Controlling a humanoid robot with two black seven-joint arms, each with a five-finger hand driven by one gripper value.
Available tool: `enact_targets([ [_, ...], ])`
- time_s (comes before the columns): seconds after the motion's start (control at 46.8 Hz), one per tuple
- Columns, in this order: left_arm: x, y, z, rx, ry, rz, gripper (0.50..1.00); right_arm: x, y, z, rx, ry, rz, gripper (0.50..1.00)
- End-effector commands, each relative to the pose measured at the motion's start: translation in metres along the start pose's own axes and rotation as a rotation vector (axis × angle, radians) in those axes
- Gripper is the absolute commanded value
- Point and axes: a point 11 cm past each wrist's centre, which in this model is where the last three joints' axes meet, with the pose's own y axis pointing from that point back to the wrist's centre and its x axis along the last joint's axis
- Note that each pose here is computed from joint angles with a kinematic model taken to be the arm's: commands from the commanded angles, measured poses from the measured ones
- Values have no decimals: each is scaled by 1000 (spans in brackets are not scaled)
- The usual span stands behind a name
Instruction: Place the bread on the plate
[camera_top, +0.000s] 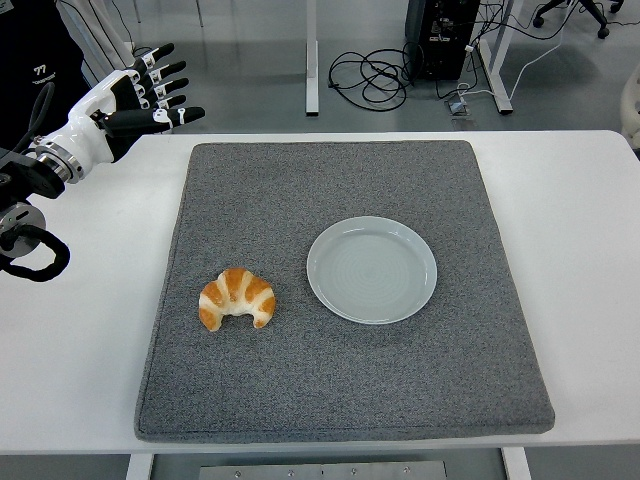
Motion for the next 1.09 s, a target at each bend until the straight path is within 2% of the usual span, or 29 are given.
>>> enact_targets([
  [0.0, 0, 0, -2, 8, 0, 0, 983, 0, 0, 0, 0, 0, 0, 1000],
  [1.068, -3, -2, -3, -3, 16, 11, 981, 0, 0, 0, 0, 0, 0, 1000],
])
